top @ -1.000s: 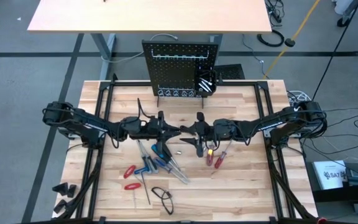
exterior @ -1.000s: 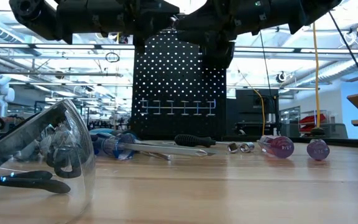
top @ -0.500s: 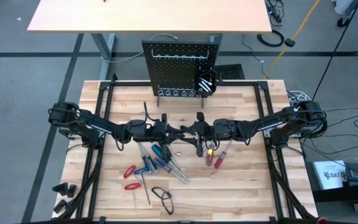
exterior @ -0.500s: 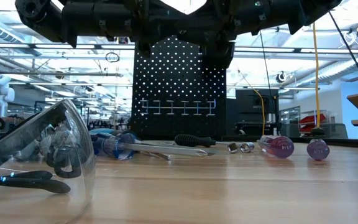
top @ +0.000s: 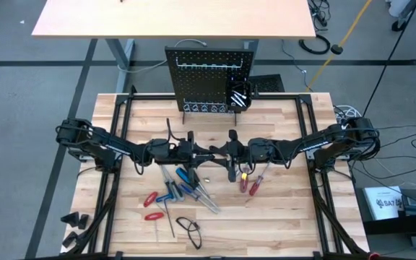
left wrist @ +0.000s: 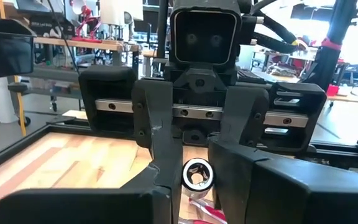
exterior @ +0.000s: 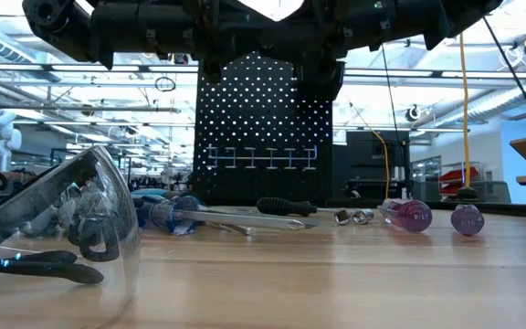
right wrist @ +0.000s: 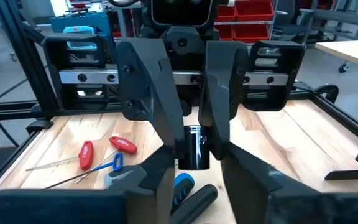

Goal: Hang tools onto peg board
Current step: Put the socket into the black bin on the pegboard

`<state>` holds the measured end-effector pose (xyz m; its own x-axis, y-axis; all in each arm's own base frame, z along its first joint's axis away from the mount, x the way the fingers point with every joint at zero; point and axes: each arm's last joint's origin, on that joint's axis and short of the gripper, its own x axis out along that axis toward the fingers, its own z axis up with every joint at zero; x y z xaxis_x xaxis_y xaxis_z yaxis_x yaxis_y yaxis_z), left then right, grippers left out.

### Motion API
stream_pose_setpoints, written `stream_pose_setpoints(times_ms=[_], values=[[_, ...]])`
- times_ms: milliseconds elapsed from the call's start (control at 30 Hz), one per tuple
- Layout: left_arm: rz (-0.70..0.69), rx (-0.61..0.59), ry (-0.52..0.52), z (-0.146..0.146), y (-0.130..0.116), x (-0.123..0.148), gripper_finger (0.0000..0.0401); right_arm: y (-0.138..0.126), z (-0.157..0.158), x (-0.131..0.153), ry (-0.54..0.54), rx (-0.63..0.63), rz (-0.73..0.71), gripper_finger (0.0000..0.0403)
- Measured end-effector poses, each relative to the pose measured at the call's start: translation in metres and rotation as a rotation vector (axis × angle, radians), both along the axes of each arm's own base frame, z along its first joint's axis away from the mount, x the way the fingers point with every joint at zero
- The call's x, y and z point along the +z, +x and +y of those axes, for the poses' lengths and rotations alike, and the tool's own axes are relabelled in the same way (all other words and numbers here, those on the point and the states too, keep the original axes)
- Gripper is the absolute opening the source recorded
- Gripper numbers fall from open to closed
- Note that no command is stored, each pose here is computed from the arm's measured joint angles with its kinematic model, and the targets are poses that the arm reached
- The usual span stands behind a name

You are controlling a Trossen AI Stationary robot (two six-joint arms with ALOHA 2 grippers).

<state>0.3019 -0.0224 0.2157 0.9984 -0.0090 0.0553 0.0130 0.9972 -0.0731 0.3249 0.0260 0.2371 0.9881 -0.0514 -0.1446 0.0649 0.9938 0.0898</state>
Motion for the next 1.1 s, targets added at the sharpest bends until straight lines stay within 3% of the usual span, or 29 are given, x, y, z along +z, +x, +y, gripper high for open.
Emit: stream_pose_setpoints(times_ms=[200, 567, 933, 1100], values=[[0.0, 0.005, 0.005, 0.0, 0.0, 0.0, 0.009, 0.0, 0.0, -0.001, 0.006, -0.014, 0.005, 0.0051], [0.02, 0.017, 0.05, 0.0, 0.0, -0.002, 0.0097, 0.0, -0.001, -0.001, -0.003, -0.018, 0.006, 0.0047], [0.094, 0.022, 0.057, 0.002, -0.003, -0.003, 0.0191, -0.001, -0.002, -0.004, -0.017, -0.061, 0.042, 0.0048], [0.122, -0.01, 0.063, 0.003, -0.014, 0.008, 0.0213, -0.001, -0.002, -0.001, -0.017, -0.088, 0.027, 0.0047]])
